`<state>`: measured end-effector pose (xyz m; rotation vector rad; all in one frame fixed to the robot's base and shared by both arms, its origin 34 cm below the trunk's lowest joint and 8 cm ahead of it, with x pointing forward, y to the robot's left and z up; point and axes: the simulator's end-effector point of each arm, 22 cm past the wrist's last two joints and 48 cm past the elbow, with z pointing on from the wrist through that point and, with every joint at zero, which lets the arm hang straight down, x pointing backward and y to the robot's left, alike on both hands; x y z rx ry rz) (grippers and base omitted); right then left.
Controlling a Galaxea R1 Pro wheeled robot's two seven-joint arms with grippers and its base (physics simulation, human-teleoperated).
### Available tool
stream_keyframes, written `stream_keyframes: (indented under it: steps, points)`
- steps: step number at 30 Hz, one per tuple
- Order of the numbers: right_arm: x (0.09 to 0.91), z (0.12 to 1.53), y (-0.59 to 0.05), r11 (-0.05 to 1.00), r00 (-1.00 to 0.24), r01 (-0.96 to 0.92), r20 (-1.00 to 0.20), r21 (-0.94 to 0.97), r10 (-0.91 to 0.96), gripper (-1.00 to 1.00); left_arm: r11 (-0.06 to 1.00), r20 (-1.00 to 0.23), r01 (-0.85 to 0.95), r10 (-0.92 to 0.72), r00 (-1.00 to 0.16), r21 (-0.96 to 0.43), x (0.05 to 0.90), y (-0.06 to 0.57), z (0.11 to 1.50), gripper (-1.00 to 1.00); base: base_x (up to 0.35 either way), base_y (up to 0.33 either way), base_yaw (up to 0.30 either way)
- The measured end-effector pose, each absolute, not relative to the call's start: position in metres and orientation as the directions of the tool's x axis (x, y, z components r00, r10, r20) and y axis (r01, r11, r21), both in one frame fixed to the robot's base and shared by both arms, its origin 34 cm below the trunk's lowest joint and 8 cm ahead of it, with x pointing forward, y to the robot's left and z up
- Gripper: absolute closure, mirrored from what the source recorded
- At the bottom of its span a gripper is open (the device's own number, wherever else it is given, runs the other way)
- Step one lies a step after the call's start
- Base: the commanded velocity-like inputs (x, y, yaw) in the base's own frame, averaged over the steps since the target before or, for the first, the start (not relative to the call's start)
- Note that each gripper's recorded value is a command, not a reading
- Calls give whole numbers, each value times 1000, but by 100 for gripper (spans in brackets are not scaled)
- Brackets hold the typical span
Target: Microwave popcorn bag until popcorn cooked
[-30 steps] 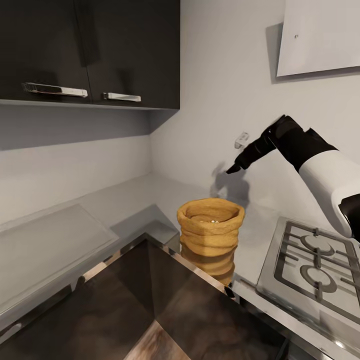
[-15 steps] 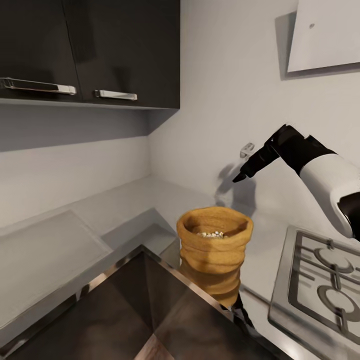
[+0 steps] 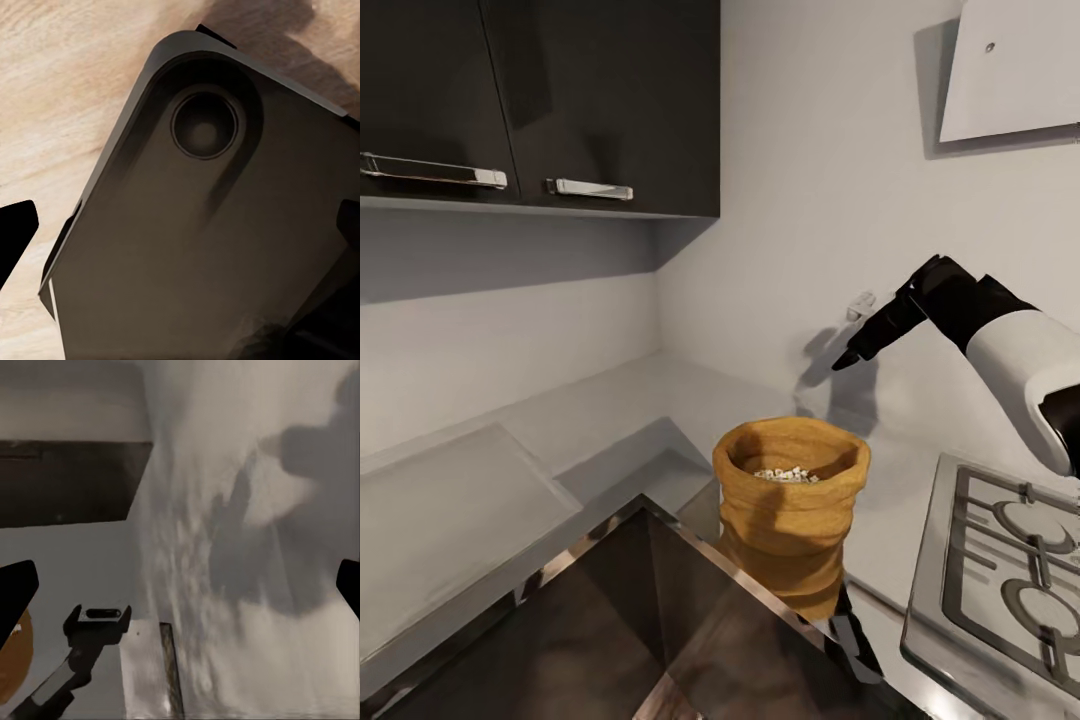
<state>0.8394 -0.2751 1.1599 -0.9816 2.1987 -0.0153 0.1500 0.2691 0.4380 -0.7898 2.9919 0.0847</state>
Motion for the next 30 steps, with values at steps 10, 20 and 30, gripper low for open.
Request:
stream_keyframes:
  steps: [10, 20, 30]
  points:
    - [831, 1159, -265, 686, -443, -681, -602, -256, -664, -100, 869, -59, -492, -490, -870, 42, 150, 270, 438, -100, -81, 0, 0]
    - [799, 1105, -238, 628, -486, -775, -569, -71, -664, -100, 869, -59, -493, -490, -869, 42, 150, 270, 438, -100, 0, 0, 0]
    - [796, 1088, -237, 621, -491, -782, -553, -61, -673, -100, 868, -59, -494, -491, -869, 42, 150, 270, 438, -100, 0, 0, 0]
